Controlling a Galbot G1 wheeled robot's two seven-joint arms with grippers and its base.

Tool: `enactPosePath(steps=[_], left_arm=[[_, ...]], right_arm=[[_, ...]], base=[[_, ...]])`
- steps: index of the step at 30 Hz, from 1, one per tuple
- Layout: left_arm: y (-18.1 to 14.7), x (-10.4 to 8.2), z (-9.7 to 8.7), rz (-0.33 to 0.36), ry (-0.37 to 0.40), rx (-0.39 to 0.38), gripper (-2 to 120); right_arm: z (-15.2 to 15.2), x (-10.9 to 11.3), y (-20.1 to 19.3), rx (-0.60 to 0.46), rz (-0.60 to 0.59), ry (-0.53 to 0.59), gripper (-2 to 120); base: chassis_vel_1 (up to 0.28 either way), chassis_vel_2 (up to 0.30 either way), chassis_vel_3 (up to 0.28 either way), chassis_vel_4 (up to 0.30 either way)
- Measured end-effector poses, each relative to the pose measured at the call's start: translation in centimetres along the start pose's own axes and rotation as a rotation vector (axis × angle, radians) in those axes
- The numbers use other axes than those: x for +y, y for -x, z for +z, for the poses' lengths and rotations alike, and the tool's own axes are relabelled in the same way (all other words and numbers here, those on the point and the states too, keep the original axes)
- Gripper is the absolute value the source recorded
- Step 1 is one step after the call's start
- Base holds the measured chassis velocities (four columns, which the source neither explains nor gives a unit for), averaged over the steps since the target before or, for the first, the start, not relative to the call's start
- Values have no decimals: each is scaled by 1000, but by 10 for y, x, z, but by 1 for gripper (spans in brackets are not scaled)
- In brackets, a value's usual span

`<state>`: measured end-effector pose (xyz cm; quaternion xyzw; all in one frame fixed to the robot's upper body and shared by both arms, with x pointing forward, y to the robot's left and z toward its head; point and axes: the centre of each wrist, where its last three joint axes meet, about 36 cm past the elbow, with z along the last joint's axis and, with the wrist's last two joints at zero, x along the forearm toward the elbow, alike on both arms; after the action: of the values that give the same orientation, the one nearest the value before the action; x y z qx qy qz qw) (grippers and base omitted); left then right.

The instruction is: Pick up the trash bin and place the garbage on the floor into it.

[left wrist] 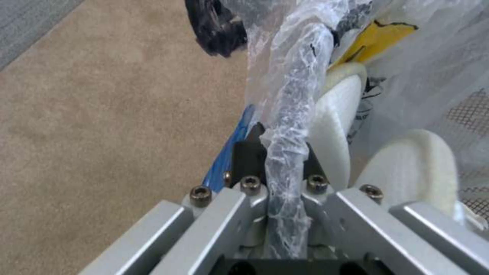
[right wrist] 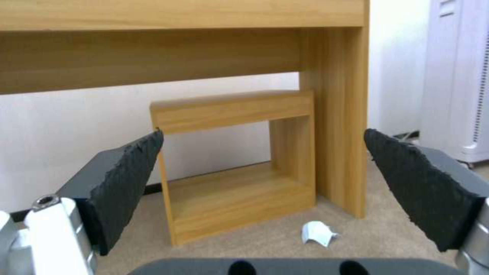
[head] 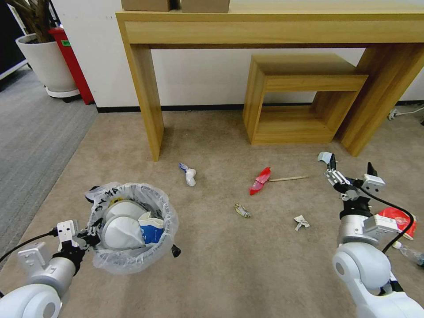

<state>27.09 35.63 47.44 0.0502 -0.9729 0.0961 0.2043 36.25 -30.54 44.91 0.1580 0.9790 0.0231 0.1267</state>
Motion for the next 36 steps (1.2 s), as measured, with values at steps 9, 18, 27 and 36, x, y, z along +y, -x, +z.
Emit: enactPosePath(steps=[9,18,27,36], left_arm=[[-5,-5,2,-5,-18,-14,1],[-5,-4,2,-14,-20,-17,1],[-5,1,0,-35,-19,6,1],[-6,7,3,-58,-28,15,1]], right_arm=[[26,3,-8,-26,-2,-8,100],[30,2,-23,-35,-16,-40,100],[31,4,-25,-35,-37,-41,100],[33,5,-20,-28,-59,-53,100]], base=[[0,0,0,0],[0,0,0,0],[0,0,0,0],[0,0,0,0]])
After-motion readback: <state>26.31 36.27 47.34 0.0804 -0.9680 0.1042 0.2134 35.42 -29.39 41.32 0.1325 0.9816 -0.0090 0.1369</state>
